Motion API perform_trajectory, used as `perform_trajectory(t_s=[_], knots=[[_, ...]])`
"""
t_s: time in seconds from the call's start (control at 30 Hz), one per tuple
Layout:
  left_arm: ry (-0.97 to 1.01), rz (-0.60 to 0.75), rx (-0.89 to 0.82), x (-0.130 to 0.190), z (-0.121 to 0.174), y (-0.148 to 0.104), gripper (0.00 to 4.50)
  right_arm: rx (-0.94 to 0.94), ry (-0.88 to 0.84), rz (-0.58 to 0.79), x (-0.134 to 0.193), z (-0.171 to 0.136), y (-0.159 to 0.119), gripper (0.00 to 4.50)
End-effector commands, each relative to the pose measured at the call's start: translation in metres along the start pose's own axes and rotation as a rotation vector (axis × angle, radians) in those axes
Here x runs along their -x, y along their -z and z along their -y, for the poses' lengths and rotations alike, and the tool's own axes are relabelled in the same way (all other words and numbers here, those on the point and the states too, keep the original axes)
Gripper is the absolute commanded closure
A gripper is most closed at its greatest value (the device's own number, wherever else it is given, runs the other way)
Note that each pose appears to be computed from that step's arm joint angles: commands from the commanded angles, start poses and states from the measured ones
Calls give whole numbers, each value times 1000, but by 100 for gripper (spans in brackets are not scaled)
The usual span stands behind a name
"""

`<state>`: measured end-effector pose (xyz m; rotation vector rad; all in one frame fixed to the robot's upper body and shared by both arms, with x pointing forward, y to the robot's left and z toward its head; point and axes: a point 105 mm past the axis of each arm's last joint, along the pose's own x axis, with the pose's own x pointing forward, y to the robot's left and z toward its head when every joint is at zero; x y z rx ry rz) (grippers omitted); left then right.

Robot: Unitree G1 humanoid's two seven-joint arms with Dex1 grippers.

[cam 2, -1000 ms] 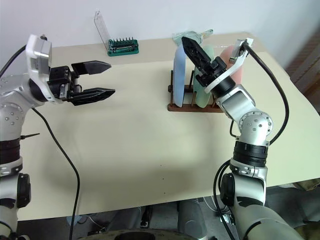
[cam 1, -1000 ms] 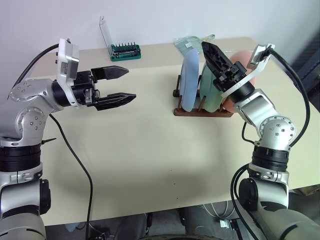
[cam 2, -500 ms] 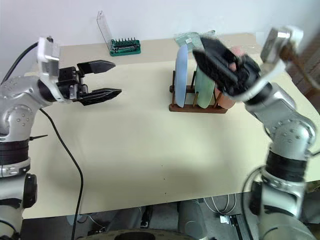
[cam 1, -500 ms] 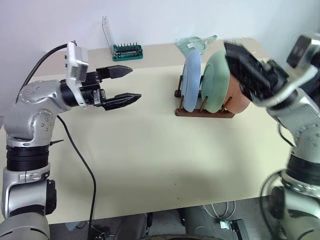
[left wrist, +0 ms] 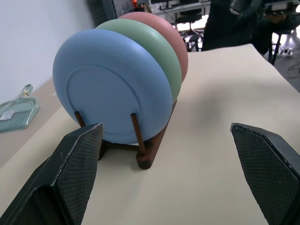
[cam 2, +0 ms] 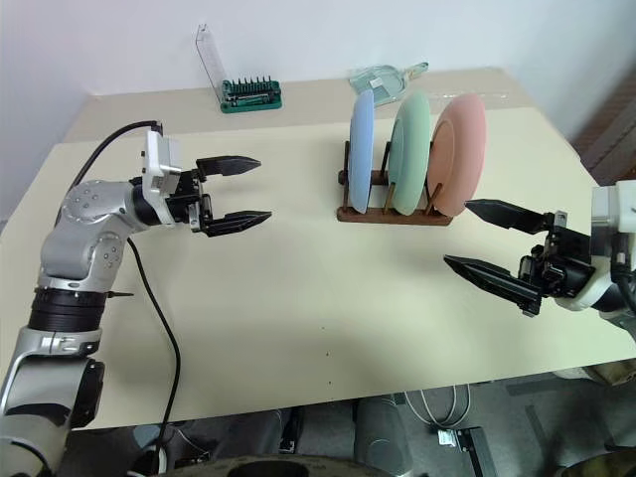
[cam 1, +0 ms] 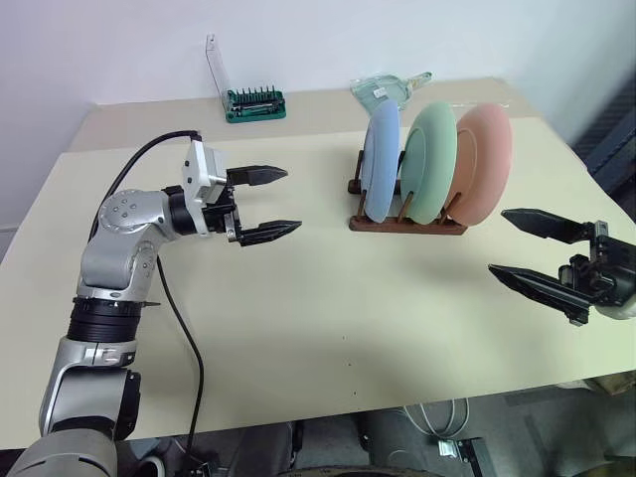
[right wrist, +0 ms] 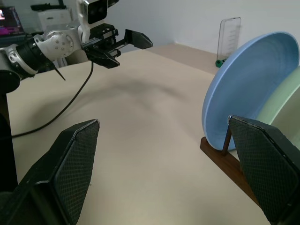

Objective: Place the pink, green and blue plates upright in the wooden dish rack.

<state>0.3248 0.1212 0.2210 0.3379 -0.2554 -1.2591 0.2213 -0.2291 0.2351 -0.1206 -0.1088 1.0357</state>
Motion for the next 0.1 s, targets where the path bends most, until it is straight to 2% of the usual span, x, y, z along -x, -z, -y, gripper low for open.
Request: perform_trajectory(t_s=[0.03,0.1], knots=[[-5,2,-35,2,1,-2,0,63,-14,21,-3,-1,-17,2],[-5,4,-36,0,3,-1,0,69,-28,23,-7,2,-20,2]])
